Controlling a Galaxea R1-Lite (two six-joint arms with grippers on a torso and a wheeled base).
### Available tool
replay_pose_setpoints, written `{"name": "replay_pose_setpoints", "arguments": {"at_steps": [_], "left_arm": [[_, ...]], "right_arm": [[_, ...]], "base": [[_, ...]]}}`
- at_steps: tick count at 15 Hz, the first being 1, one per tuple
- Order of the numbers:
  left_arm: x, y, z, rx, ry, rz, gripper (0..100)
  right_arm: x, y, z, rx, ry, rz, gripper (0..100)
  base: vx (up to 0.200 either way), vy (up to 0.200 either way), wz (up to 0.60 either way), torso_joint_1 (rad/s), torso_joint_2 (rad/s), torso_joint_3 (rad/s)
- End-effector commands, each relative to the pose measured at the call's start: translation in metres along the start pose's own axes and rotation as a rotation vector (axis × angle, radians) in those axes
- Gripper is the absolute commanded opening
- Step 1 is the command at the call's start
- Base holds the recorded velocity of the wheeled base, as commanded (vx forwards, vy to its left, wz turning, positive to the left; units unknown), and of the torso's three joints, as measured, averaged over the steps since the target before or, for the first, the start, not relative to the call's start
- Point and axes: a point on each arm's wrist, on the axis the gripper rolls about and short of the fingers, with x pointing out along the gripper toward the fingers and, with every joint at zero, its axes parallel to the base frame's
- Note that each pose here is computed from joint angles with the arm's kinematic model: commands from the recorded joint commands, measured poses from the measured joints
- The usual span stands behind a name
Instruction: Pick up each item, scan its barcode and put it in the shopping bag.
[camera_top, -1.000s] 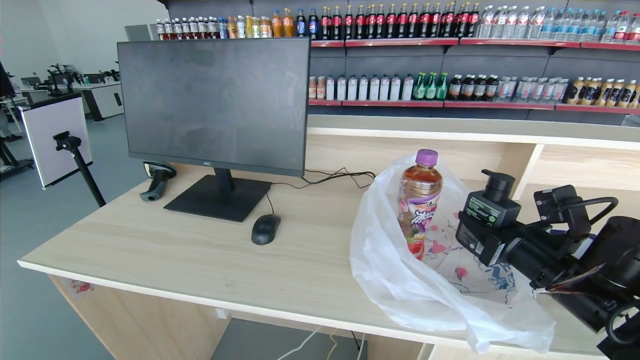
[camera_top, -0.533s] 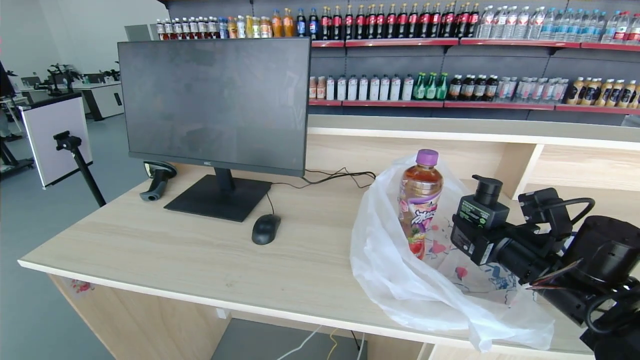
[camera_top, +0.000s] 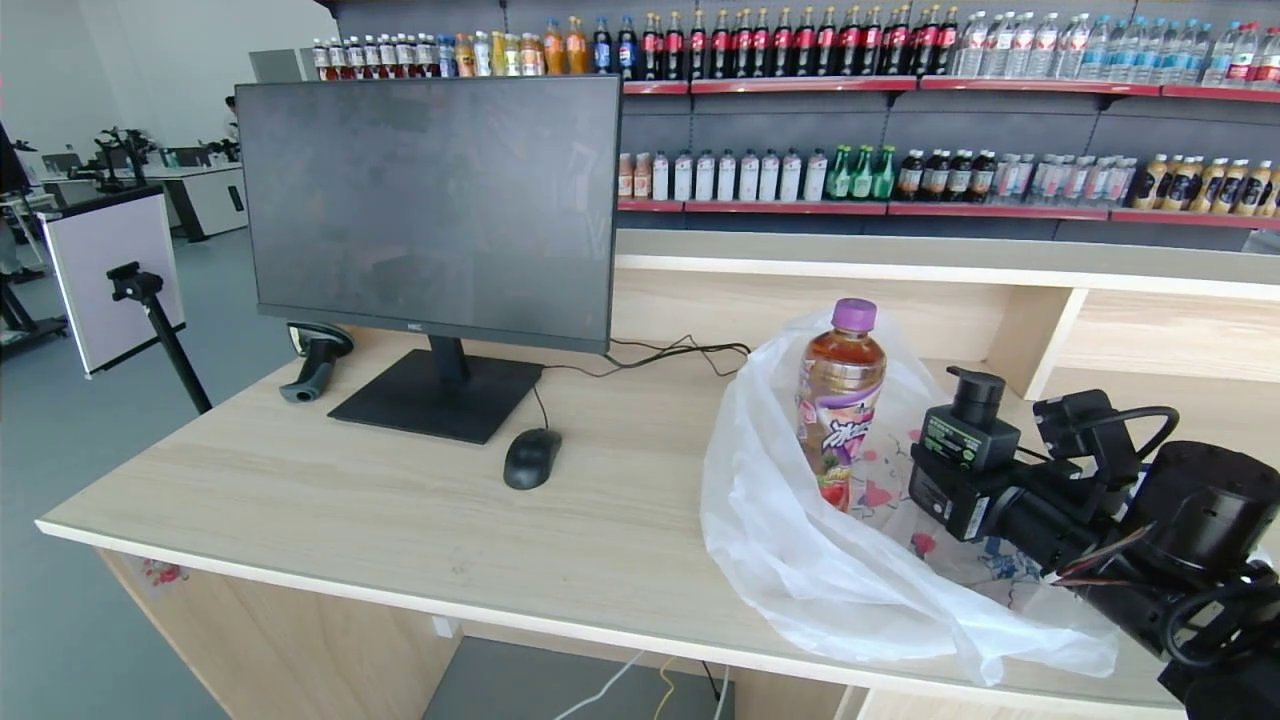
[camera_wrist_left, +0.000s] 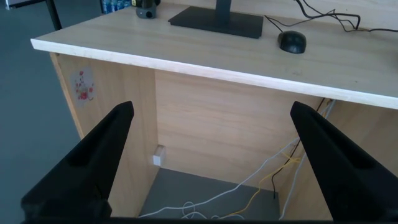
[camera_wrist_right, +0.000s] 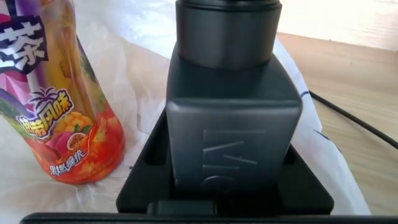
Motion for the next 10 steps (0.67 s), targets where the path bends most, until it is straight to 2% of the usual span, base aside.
{"name": "replay_pose_setpoints", "arguments": {"at_steps": [1, 7, 10], "left_arm": [[0.000, 0.000, 0.000, 0.000, 0.000, 0.001, 100], [0.000, 0.000, 0.000, 0.000, 0.000, 0.001, 100], [0.000, 0.000, 0.000, 0.000, 0.000, 0.001, 100]], "right_arm": [[0.001, 0.000, -0.005, 0.000, 0.020, 0.001, 0], [0.001, 0.000, -0.009, -0.004, 0.038, 0.003, 0], [-0.001, 0.001, 0.003, -0.029, -0.013, 0.006, 0]], "base": [[0.000, 0.000, 0.00, 0.000, 0.00, 0.000], [0.000, 0.000, 0.00, 0.000, 0.00, 0.000], [0.000, 0.000, 0.00, 0.000, 0.00, 0.000]]}}
